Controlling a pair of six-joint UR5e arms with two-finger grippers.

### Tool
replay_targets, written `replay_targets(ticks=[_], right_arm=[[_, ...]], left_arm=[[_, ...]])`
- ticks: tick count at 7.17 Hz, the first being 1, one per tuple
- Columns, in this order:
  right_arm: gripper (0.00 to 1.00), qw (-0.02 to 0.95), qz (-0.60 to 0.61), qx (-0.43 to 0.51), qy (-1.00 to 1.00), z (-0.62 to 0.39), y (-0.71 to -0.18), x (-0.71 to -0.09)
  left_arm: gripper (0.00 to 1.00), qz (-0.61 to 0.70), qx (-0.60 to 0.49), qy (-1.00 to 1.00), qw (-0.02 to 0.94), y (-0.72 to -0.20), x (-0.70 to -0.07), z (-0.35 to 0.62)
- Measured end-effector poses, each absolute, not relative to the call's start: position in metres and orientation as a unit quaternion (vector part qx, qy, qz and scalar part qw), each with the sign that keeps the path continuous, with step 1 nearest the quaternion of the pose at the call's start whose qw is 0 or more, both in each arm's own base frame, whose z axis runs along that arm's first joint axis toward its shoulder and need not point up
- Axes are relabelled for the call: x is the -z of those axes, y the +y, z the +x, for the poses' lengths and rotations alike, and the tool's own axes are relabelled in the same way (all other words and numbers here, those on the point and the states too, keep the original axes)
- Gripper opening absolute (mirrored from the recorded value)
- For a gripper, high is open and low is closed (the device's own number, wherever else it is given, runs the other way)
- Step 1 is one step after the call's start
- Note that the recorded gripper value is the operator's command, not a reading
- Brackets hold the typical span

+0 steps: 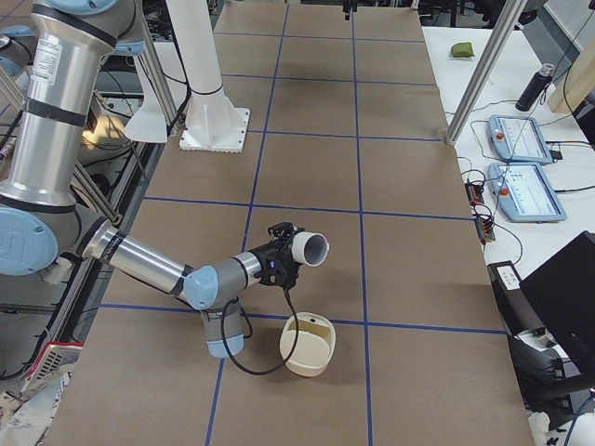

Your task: Left arm hands cup to right arm to dump lemon

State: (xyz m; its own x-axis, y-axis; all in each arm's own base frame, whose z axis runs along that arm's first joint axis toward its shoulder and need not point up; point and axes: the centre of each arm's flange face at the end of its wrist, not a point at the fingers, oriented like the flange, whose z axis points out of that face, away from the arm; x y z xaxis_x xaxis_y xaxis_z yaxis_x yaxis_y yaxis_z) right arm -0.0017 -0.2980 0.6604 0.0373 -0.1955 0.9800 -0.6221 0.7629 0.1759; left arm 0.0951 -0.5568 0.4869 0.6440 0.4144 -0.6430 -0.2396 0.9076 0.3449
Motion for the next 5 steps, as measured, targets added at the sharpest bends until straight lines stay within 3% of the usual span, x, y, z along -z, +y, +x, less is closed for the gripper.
replay_targets(ticks=[5], right_arm=[[0.0, 0.729, 0.27, -0.005, -0.629, -0.016, -0.352, -0.58]], left_arm=[[1.0, 0.113, -0.181, 0.38, 0.9, -0.557, -0.489, 0.096]])
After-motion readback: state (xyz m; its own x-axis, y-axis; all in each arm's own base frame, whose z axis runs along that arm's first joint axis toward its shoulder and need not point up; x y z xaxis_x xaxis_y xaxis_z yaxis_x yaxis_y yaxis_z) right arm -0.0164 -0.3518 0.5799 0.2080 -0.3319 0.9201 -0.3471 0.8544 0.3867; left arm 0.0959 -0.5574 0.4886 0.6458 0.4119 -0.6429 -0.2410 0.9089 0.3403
